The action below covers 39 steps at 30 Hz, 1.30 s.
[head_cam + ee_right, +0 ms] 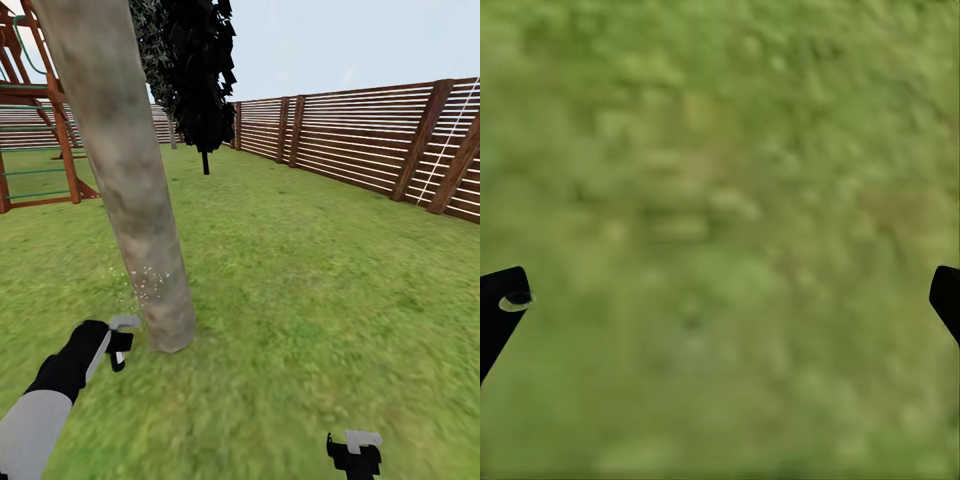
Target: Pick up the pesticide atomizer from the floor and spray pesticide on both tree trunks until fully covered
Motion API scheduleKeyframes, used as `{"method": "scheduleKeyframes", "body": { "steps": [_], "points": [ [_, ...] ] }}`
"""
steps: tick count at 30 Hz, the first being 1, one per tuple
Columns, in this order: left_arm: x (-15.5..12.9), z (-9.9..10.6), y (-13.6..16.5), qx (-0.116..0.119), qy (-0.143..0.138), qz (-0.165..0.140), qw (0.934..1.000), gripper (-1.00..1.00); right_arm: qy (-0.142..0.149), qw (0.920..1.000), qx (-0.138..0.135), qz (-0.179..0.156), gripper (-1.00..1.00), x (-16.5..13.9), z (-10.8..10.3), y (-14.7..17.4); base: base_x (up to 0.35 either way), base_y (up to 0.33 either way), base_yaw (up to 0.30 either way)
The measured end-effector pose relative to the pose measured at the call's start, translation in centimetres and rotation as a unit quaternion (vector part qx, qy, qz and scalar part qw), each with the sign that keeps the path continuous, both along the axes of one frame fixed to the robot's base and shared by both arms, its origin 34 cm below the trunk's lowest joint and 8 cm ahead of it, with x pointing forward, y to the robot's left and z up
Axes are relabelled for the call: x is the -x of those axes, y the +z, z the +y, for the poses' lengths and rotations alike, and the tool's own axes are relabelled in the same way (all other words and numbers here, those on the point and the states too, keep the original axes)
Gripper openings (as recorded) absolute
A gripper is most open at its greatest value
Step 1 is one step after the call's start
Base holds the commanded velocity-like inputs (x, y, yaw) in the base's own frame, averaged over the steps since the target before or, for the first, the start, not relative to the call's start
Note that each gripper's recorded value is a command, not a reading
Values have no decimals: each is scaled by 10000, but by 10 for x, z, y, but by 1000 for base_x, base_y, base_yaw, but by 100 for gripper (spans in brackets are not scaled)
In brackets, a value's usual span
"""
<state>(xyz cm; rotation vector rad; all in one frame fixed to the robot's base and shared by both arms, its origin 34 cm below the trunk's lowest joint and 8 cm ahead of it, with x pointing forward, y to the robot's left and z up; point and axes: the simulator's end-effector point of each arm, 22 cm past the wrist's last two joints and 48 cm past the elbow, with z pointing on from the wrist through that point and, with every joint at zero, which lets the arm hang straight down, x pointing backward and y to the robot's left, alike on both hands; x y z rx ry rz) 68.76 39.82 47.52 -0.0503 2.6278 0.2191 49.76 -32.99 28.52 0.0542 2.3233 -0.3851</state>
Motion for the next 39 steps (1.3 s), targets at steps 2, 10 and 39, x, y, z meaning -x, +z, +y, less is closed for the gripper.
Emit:
{"method": "scheduleKeyframes", "body": {
  "steps": [2,10,39],
  "points": [
    [-1,-33,-9,221,-116,18,9997,-100,-2,10000,0,-1,100,0,0,0,0,0,190],
    [14,-16,-27,56,-73,210,9997,-100,-4,10000,-2,-3,100,0,0,0,36,0,189],
    [64,-51,-110,143,-401,377,9984,-100,0,10000,4,6,100,0,-1,0,162,-28,1]
  ]
}}
